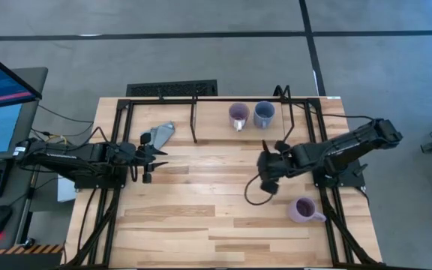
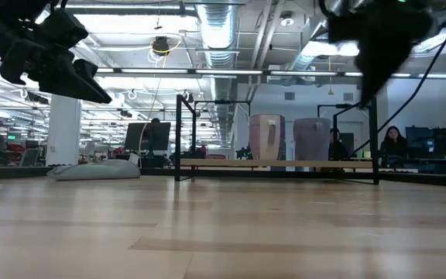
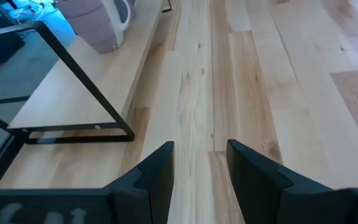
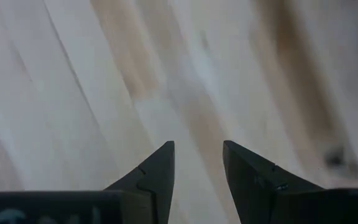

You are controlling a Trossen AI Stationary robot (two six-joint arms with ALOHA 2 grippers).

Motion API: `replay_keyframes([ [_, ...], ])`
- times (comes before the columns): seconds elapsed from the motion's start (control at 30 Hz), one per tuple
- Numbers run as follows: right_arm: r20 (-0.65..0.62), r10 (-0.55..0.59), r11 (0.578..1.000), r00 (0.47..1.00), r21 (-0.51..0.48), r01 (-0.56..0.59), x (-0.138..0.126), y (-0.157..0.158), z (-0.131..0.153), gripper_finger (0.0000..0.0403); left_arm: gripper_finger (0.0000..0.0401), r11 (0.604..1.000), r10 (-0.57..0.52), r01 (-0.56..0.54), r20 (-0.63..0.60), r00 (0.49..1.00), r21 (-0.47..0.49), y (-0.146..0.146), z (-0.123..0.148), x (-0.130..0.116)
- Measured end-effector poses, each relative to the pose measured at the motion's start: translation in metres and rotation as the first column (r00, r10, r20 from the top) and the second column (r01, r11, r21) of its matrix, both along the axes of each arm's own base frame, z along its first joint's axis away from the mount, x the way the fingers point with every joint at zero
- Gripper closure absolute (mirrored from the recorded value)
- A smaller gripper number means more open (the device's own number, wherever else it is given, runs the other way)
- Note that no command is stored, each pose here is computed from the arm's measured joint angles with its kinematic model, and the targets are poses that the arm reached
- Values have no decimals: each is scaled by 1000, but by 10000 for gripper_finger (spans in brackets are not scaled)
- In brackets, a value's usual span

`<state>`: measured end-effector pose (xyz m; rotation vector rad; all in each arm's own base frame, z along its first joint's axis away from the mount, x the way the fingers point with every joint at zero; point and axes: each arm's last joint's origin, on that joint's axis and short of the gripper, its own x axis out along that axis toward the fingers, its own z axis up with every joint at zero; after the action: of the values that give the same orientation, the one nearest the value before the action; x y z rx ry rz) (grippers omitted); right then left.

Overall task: Stack small to large cups/mugs on shelf
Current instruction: Put the purple cup on the shelf

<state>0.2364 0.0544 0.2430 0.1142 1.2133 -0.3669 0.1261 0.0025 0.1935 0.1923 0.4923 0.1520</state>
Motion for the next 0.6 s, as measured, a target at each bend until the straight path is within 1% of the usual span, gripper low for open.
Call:
replay_keyframes([
  [0.07, -113, -41, 998, 993, 39, 46, -11, -1, -2, 244, 262, 1000, 4, -4, 0, 1000, 2, 0, 0, 0],
  [0.13, -218, -82, 992, 972, 80, 102, -22, 0, -3, 244, 262, 1000, 11, -11, 1, 1000, 5, 0, 0, 0],
  [0.23, -297, -101, 981, 950, 127, 144, -36, 3, 2, 244, 262, 999, 36, -36, 5, 999, -1, 1, 0, 0],
  [0.3, -305, -107, 976, 946, 150, 158, -42, 5, 6, 244, 262, 998, 57, -56, 9, 998, -11, 1, 0, 0],
  [0.4, -274, -120, 962, 954, 204, 180, -51, 7, 15, 244, 262, 996, 86, -85, 16, 996, -38, 2, 0, 0],
  [0.53, -262, -130, 931, 956, 298, 208, -64, 15, 25, 244, 262, 993, 100, -98, 21, 995, -65, 2, 0, 0],
  [0.6, -256, -120, 925, 959, 323, 202, -70, 19, 29, 244, 262, 993, 99, -98, 21, 995, -64, 2, 0, 0],
])
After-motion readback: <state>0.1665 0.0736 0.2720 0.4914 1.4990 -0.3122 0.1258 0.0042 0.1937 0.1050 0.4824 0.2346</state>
